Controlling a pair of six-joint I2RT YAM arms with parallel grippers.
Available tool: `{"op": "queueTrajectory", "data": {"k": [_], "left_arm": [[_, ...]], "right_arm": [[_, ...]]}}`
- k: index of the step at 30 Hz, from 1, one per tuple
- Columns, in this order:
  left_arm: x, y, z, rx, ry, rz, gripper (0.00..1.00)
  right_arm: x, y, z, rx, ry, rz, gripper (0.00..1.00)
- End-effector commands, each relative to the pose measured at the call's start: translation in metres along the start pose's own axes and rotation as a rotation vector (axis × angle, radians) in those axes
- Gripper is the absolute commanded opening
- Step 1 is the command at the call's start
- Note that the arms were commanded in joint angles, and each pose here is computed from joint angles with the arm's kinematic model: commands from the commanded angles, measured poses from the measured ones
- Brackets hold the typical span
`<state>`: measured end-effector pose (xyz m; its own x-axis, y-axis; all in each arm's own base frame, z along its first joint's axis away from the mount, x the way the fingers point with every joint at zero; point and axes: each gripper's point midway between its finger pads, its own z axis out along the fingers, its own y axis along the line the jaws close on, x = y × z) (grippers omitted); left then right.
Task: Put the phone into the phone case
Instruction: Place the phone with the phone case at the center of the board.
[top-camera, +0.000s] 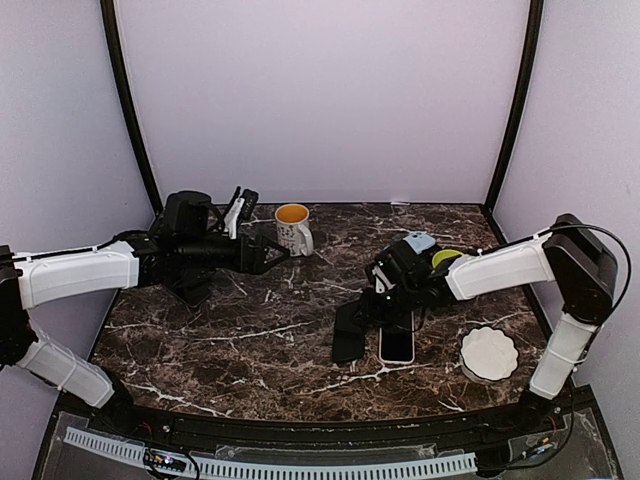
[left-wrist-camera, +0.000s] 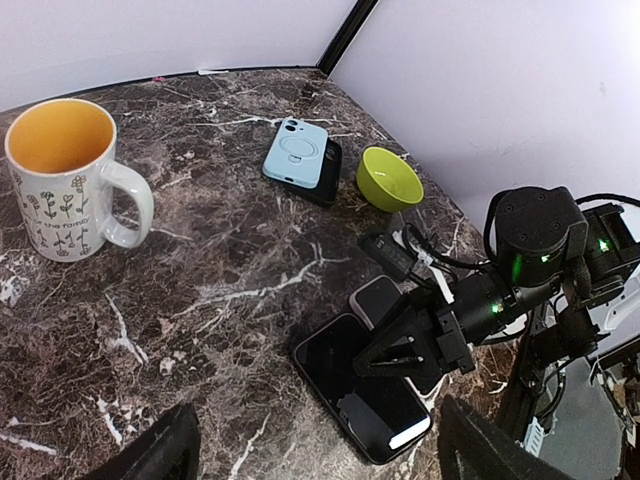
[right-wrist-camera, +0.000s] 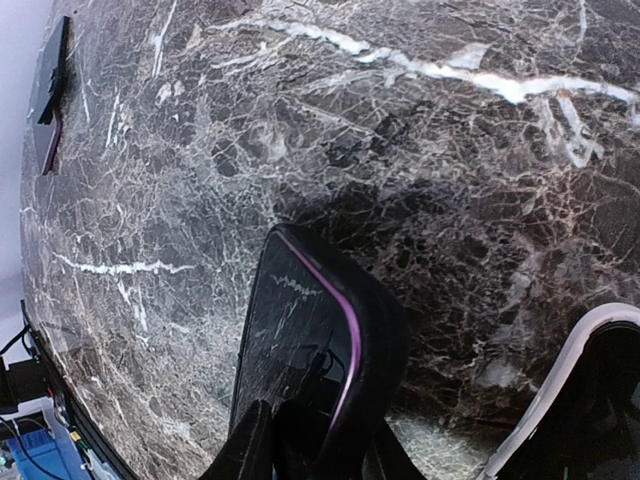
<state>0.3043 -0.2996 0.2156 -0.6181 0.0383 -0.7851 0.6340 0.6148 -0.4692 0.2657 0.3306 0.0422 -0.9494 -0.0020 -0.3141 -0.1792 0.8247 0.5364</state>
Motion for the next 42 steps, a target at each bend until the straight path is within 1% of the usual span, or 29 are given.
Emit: {"op": "queueTrajectory", "data": {"k": [1, 6, 9, 11, 13, 19, 21, 24, 27, 30, 34, 36, 37, 39, 41, 42], "left_arm": [[-0.011, -0.008, -0.002, 0.02, -0.011, 0.015, 0.84], [-0.01, -0.008, -0.001, 0.022, -0.004, 0.013, 0.84], [-0.01, -0.008, -0.001, 0.022, -0.003, 0.014, 0.84], [-0.01, -0.009, -0.001, 0.023, -0.003, 0.014, 0.84], [-0.01, -0.008, -0.001, 0.024, -0.001, 0.013, 0.84], [-0.01, -0.005, -0.001, 0.007, -0.002, 0.017, 0.84], [-0.01, -0.002, -0.001, -0.012, -0.003, 0.017, 0.84], [-0.009, 0.002, 0.0, -0.032, 0.001, 0.018, 0.84], [-0.009, 0.007, 0.001, -0.055, 0.008, 0.02, 0.83], [-0.009, 0.012, 0.001, -0.078, 0.011, 0.025, 0.83], [-0.008, 0.024, 0.001, -0.128, 0.014, 0.033, 0.83], [-0.009, 0.028, 0.001, -0.153, 0.013, 0.045, 0.84], [-0.011, 0.029, 0.0, -0.159, 0.008, 0.056, 0.84], [-0.01, 0.033, -0.002, -0.187, 0.02, 0.068, 0.84], [-0.01, 0.036, -0.004, -0.208, 0.022, 0.083, 0.84], [-0.011, 0.037, -0.005, -0.218, 0.02, 0.087, 0.84]], "right_arm": [[0.005, -0.028, 0.002, 0.161, 0.017, 0.004, 0.27], [0.012, -0.028, 0.0, 0.236, 0.034, -0.028, 0.28], [0.016, -0.031, -0.004, 0.316, 0.036, -0.062, 0.35], [0.013, -0.031, -0.008, 0.366, 0.024, -0.088, 0.41], [0.008, -0.028, -0.011, 0.405, 0.017, -0.113, 0.44], [-0.008, -0.005, -0.022, 0.443, -0.018, -0.193, 0.47], [-0.015, 0.007, -0.029, 0.434, -0.042, -0.218, 0.47], [-0.03, 0.024, -0.048, 0.419, -0.112, -0.237, 0.47], [-0.057, 0.027, -0.076, 0.459, -0.229, -0.245, 0.47], [-0.091, 0.013, -0.108, 0.548, -0.349, -0.215, 0.48], [-0.144, -0.026, -0.141, 0.656, -0.504, -0.112, 0.51], [-0.168, -0.048, -0.149, 0.679, -0.563, -0.047, 0.57], [-0.18, -0.057, -0.15, 0.682, -0.583, -0.016, 0.61], [-0.202, -0.077, -0.151, 0.69, -0.61, 0.044, 0.65], [-0.221, -0.095, -0.147, 0.699, -0.615, 0.089, 0.67], [-0.228, -0.108, -0.137, 0.72, -0.598, 0.11, 0.67]]}}
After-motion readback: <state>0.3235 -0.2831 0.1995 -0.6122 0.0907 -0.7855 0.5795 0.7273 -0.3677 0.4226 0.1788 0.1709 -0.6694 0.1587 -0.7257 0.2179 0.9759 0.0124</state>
